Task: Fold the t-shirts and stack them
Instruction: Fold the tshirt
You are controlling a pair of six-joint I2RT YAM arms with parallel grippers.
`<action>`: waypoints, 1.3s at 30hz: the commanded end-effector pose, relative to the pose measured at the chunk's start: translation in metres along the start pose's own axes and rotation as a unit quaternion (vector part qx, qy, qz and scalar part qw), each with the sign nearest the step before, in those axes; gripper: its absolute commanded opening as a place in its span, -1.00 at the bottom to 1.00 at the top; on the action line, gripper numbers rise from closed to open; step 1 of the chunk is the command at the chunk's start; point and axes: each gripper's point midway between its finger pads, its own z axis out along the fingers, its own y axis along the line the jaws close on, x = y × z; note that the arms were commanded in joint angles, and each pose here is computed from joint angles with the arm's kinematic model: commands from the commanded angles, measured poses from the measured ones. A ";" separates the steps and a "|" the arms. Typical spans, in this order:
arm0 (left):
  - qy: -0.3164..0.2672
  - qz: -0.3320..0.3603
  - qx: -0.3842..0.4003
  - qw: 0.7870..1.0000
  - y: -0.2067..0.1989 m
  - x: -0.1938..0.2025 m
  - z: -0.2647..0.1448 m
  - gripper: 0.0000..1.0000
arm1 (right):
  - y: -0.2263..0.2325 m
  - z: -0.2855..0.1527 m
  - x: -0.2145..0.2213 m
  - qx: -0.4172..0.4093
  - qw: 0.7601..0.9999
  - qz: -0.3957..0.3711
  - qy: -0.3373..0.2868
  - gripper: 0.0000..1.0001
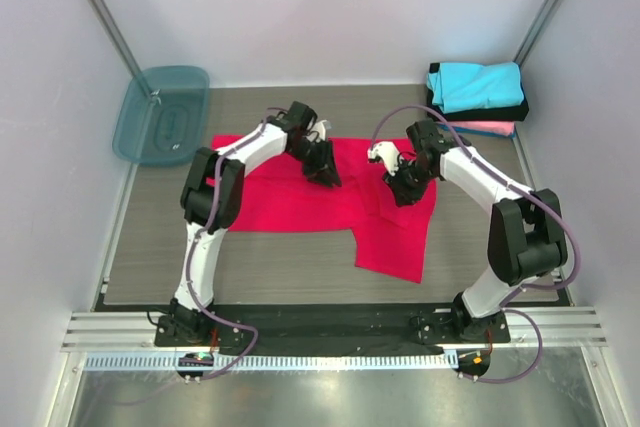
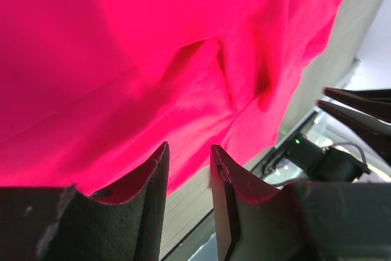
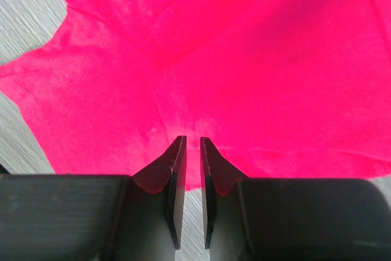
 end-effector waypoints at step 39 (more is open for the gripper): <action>0.100 -0.004 0.093 0.991 -0.055 0.057 0.083 -0.40 | -0.013 0.058 0.027 -0.034 0.995 0.089 -0.013 -0.60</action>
